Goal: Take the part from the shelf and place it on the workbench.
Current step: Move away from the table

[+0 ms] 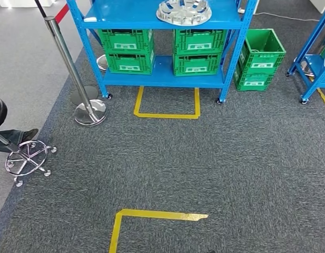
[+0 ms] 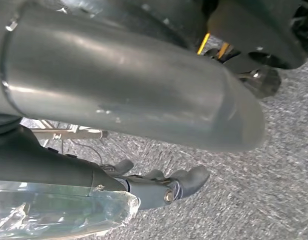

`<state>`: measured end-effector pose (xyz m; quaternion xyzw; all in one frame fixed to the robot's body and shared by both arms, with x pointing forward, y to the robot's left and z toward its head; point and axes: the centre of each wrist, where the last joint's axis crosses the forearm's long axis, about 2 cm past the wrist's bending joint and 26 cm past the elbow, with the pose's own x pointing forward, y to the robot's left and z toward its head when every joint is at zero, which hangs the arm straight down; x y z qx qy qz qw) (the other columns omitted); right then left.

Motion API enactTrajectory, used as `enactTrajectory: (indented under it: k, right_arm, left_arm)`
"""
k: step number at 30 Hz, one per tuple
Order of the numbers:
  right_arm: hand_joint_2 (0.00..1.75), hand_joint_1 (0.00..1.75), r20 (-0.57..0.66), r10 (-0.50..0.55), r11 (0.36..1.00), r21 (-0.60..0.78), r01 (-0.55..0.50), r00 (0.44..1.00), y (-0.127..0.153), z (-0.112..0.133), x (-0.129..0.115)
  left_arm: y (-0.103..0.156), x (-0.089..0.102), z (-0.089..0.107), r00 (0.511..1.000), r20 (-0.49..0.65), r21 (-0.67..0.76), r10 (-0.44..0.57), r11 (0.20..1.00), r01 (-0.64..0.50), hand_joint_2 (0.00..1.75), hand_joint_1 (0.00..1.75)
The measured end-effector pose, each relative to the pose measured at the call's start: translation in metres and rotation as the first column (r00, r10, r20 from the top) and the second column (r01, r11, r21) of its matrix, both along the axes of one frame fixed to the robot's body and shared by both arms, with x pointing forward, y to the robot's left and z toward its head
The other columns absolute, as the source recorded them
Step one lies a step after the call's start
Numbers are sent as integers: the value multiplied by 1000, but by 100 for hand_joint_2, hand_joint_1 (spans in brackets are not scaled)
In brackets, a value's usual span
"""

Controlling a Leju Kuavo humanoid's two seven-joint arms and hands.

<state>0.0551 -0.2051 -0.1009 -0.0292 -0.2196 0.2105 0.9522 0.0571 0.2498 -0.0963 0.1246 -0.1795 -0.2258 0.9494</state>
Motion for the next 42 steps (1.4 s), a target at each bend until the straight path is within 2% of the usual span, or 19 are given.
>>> enactTrajectory:
  k: [19,31,42]
  right_arm:
    - [0,0,8,-5,1000,2,5,1000,1,1,5]
    - [0,0,-46,-40,999,-19,39,998,-2,-1,-4]
    - [0,0,-50,-54,998,-21,53,997,-3,0,-2]
  left_arm:
    - [-1,0,0,1000,3,8,-12,1000,12,0,0]
    - [-1,0,0,1000,-3,12,-9,1000,9,0,0]
    - [0,-1,0,1000,-9,16,-8,1000,8,0,0]
